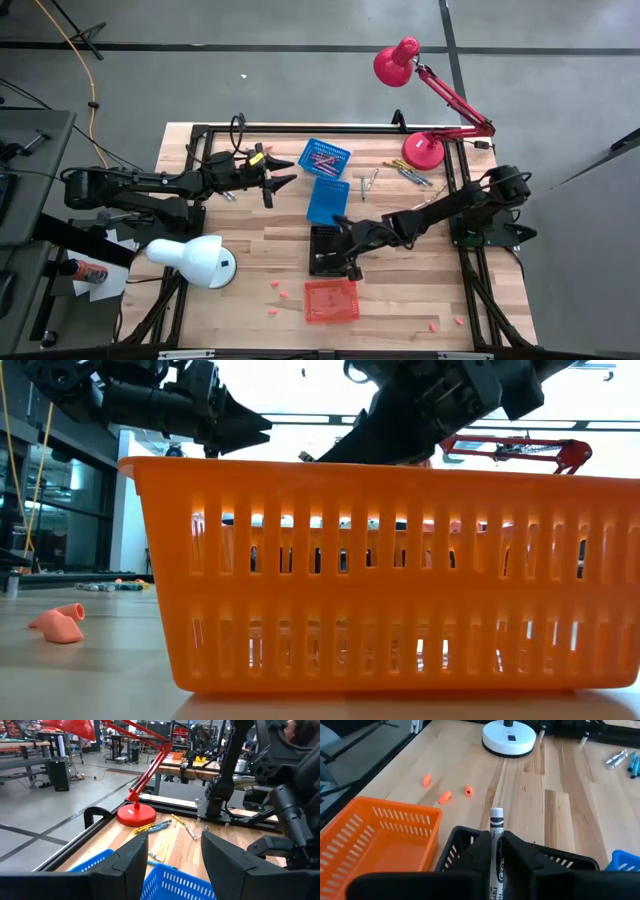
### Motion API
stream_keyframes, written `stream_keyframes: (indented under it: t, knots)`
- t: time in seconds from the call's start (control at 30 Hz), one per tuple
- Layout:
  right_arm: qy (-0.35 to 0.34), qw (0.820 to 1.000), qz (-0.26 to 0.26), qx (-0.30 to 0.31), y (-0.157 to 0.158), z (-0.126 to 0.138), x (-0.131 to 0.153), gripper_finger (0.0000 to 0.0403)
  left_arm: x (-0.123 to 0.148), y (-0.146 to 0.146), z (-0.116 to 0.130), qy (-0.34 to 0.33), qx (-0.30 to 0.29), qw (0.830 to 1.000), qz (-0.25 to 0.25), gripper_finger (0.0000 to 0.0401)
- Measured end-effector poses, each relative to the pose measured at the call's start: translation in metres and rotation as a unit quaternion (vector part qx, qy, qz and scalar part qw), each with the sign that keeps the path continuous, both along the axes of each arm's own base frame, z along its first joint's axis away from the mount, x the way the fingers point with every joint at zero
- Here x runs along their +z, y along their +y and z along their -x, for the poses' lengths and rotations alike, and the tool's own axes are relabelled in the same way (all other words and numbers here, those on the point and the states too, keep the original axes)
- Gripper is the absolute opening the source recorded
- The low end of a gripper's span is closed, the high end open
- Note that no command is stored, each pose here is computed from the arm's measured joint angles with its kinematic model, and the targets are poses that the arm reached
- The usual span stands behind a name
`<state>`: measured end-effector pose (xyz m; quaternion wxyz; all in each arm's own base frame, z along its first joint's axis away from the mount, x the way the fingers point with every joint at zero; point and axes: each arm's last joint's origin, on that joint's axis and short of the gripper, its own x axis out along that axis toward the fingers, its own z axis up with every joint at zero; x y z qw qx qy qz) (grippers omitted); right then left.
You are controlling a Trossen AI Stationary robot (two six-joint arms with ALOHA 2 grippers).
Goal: Sort crayons
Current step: Put the white crayon into the black bin
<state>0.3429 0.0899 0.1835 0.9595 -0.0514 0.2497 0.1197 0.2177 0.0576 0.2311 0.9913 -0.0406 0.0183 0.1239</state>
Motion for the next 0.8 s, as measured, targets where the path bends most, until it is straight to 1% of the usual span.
stream_keyframes:
  t: [0.2, 0.33, 0.4, 0.53, 0.63, 0.7, 0.8]
  knots:
    - [0.017, 1.000, 0.000, -0.009, 0.001, -0.005, 0.008, 0.0118, 0.000, 0.000, 0.000, 0.000, 0.002, 1.000, 0.000, 0.0172]
    - [0.017, 1.000, 0.022, 0.003, 0.002, -0.011, 0.020, 0.0164, 0.000, 0.000, 0.000, 0.001, 0.002, 1.000, 0.000, 0.0172]
    - [0.028, 0.998, 0.050, 0.006, 0.002, -0.013, 0.027, 0.0181, -0.001, 0.000, 0.000, 0.002, 0.002, 1.000, 0.001, 0.0172]
    - [0.066, 0.990, 0.120, -0.043, -0.005, -0.013, 0.032, 0.0195, -0.001, 0.000, 0.000, 0.007, 0.002, 1.000, 0.002, 0.0172]
    - [0.075, 0.982, 0.151, -0.080, -0.013, -0.008, 0.026, 0.0196, -0.002, 0.000, 0.000, 0.011, -0.001, 1.000, 0.004, 0.0172]
    - [0.085, 0.981, 0.150, -0.090, -0.019, -0.001, 0.019, 0.0197, -0.004, 0.000, 0.000, 0.021, 0.000, 1.000, 0.006, 0.0172]
    - [0.092, 0.980, 0.133, -0.116, -0.029, 0.017, 0.011, 0.0197, -0.005, 0.000, 0.000, 0.027, 0.000, 1.000, 0.008, 0.0172]
